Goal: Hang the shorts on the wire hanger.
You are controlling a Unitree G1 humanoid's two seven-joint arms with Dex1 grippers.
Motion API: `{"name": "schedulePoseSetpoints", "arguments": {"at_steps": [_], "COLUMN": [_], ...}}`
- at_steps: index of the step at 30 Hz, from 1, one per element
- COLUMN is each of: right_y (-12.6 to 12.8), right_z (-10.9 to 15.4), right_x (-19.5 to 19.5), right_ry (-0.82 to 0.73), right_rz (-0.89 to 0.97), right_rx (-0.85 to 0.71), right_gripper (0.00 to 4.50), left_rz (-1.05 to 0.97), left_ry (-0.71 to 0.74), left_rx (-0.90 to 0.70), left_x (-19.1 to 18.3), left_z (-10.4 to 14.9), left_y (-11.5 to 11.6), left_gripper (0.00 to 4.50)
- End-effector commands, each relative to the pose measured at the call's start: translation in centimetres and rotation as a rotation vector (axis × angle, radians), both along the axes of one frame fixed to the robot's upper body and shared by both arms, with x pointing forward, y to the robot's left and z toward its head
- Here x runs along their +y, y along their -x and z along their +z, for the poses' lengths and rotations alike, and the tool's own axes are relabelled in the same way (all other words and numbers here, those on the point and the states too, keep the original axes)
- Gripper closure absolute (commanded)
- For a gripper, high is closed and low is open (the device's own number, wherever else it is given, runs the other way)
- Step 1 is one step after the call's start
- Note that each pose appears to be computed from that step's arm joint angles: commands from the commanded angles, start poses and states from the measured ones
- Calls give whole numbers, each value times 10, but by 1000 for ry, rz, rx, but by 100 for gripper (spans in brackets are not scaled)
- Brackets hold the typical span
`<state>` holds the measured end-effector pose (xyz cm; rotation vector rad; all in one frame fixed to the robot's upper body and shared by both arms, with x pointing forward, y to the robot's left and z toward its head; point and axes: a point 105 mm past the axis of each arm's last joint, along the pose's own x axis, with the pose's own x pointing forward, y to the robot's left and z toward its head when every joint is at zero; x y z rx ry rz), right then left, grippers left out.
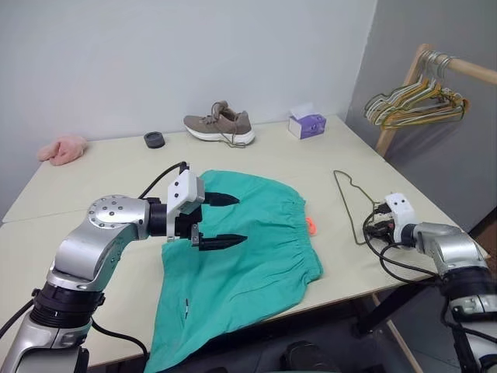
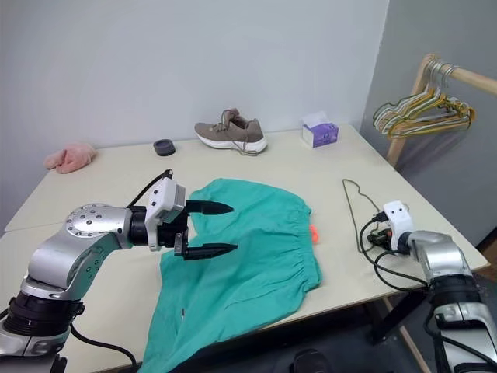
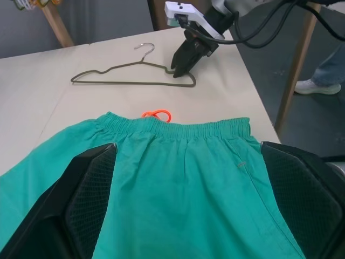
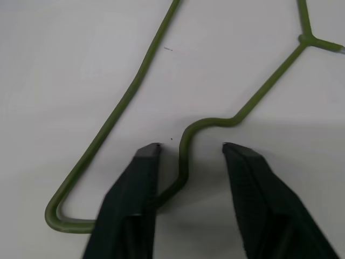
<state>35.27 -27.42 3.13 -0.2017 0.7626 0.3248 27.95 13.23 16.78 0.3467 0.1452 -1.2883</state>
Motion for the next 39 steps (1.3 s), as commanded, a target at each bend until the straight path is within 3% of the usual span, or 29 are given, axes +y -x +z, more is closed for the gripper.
{"name": "schedulePoseSetpoints", "arguments": {"at_steps": [1,3,9,12,22,29,34,39], "right_y": [21,17,-4,-12,-14,-8,11,23], "right_z": [-31,-27,1,22,94,130,142,147], "right_x": [-31,-32,-19,-3,57,104,140,164], "right_ry": [94,106,209,326,624,747,839,838], "right_rz": [-61,-37,154,336,836,1082,1315,1431], "right_rx": [149,137,-10,-134,-484,-736,-934,-1053], "right_gripper": [391,448,448,448,448,448,448,448], "left_rz": [16,33,170,265,424,388,339,273], "left_ry": [9,12,18,33,121,127,89,60], "left_rx": [-48,-38,-30,-52,1,135,234,314], "left_x": [2,5,27,43,83,88,89,84], "left_z": [10,9,4,7,21,9,-5,-14], "left_y": [-3,-3,-17,-30,-56,-51,-40,-29], "left_gripper": [0,0,0,0,0,0,0,0]}}
